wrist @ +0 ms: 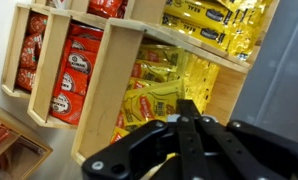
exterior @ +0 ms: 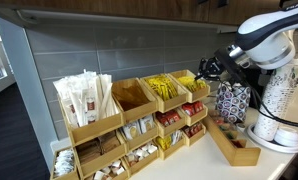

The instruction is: Pick up a sachet from the top right shelf of the candy rack and place it on the counter top

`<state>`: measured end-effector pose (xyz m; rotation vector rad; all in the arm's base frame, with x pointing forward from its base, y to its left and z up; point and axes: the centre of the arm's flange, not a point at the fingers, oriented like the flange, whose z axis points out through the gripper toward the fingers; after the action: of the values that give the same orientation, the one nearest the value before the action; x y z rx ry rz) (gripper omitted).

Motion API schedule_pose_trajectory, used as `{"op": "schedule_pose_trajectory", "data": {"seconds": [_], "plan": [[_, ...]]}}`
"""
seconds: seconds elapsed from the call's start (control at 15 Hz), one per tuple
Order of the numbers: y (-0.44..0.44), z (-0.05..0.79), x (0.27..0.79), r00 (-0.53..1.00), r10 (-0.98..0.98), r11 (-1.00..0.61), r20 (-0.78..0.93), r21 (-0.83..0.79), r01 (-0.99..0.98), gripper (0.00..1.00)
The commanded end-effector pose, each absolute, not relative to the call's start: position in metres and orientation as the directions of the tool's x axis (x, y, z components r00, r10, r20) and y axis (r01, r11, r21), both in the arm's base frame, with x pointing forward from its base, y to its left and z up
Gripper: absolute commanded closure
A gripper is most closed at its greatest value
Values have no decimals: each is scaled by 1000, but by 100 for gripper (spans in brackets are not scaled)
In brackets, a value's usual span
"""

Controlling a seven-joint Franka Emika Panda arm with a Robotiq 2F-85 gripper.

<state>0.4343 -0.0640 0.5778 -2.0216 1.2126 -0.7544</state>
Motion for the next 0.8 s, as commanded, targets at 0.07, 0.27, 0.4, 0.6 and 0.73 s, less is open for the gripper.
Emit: {"op": "schedule_pose_trajectory", "data": {"seconds": [0.07,0.27,0.4,0.6,0.73], "plan": [[-72,597,395,432,-895,-331,106,-808,-488,100],[-69,617,375,481,-873,-339,81,-810,-479,100],[-63,627,361,533,-845,-354,53,-801,-482,100],[-49,628,340,633,-774,-413,-17,-745,-524,100],[-37,617,332,687,-725,-480,-55,-674,-561,100]]}}
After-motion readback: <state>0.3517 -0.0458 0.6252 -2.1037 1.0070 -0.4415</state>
